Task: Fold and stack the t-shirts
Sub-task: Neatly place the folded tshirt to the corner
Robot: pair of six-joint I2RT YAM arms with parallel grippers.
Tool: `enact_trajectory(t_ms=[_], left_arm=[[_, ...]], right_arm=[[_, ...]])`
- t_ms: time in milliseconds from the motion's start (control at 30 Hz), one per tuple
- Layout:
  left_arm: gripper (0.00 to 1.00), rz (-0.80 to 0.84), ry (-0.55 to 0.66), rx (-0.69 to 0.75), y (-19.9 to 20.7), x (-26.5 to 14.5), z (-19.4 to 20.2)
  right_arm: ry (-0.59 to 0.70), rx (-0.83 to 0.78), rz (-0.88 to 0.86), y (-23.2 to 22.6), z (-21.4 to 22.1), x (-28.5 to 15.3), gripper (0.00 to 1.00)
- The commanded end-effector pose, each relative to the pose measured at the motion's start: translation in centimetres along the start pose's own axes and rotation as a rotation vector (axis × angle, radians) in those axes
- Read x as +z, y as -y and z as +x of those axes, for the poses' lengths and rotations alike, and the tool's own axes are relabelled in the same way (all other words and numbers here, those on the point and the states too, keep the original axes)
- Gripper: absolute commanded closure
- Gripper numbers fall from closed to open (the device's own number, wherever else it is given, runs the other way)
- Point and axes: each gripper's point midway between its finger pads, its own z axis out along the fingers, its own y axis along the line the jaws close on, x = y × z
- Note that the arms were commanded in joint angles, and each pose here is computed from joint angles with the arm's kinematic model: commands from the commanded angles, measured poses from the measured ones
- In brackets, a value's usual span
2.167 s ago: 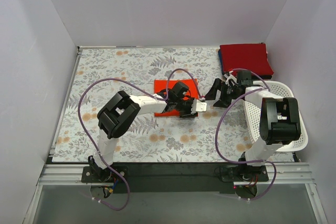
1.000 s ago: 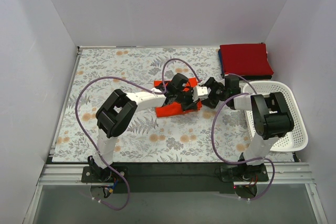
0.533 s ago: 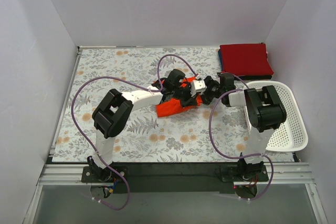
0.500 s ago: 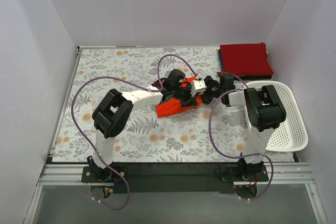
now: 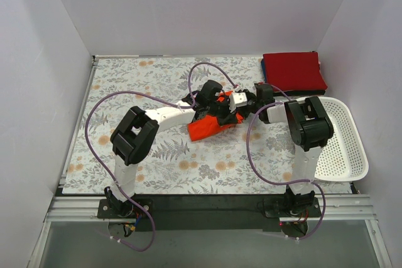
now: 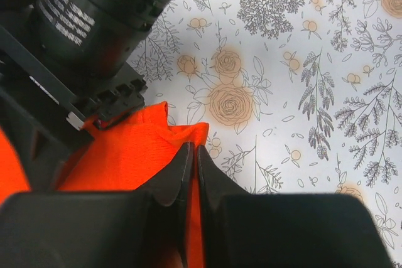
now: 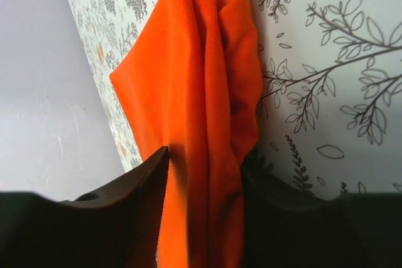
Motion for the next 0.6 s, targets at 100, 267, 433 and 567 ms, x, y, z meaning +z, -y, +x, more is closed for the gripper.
enact_trajectory(t_ms=[100,267,433,567], left_arm=[[0.97,-0.023,0.055,0.006,-0.8,-0.8,-3.8],[0.75,-0.089,0.034,-0.052,-1.6,-3.3,-4.0],[0.51,-0.17,0.02,-0.189,-2.8,-7.4,-3.5],[0.14,-0.252,0.032,-0.276,-4.2,-10.1,-3.4]], right_arm=[[0.027,-0.098,0.056,1.3,-1.1,1.2,0.87],[0.035,-0.316,0.049,-1.6,-3.1,0.7,0.99],[0.087,-0.543,0.066,-4.1,-6.3,0.2,0.99],[0.125,-0.711,0.111,-5.5,-8.8,-0.8,0.99]])
